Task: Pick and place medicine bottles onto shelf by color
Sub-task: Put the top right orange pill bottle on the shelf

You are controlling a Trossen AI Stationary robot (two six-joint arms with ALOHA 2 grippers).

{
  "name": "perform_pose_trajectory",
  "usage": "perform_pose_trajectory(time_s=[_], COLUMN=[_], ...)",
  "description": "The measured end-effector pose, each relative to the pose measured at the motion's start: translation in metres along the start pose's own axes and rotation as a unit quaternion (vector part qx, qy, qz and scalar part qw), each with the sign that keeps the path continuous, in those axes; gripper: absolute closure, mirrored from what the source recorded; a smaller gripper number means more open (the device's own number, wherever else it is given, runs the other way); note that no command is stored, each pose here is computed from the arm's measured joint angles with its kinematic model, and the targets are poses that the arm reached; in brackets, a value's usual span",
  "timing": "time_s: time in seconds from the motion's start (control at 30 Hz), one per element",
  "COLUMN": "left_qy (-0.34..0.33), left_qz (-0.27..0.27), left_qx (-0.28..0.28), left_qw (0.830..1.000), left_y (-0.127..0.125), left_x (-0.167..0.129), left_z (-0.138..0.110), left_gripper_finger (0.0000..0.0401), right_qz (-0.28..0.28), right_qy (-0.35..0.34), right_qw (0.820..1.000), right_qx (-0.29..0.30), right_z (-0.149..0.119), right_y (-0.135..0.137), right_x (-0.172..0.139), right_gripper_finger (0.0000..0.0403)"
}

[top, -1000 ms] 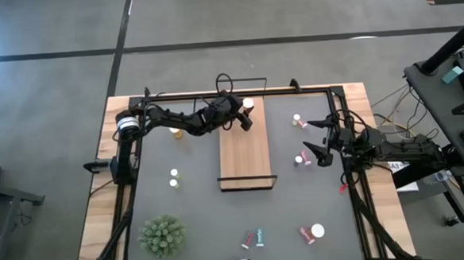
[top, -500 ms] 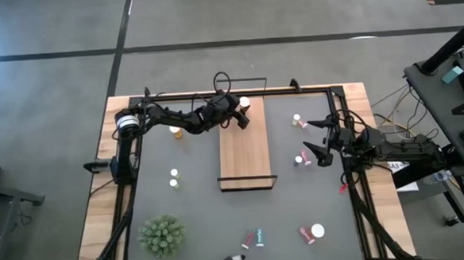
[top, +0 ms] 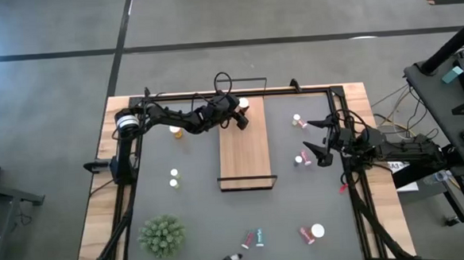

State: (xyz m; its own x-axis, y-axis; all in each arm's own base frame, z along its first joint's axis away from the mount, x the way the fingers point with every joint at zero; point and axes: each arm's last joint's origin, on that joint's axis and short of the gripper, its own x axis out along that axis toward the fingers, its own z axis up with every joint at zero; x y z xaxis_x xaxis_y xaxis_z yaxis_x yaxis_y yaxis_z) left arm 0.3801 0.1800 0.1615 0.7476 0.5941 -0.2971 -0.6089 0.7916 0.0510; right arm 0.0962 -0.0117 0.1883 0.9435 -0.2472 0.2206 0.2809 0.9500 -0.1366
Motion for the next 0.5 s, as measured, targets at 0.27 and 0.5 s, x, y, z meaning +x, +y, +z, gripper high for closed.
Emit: perform_pose_trajectory(time_s=[0.27, 0.5], left_qy=[0.0, -0.004], left_qz=[0.014, 0.014], left_qx=[0.0, -0.002], left_qw=[1.0, 1.0], left_y=[0.0008, 0.0007], left_x=[0.0, -0.0005], left_z=[0.0001, 0.0016], left_gripper_finger=[0.0176, 0.0135], right_qz=[0.0, 0.0], right_qy=[0.0, 0.0], right_qw=[1.0, 1.0], right_qx=[0.0, 0.0], right_z=[0.0001, 0.0], right_y=[0.0, 0.0], right_x=[0.0, 0.0], right_gripper_finger=[0.0053, 0.0053])
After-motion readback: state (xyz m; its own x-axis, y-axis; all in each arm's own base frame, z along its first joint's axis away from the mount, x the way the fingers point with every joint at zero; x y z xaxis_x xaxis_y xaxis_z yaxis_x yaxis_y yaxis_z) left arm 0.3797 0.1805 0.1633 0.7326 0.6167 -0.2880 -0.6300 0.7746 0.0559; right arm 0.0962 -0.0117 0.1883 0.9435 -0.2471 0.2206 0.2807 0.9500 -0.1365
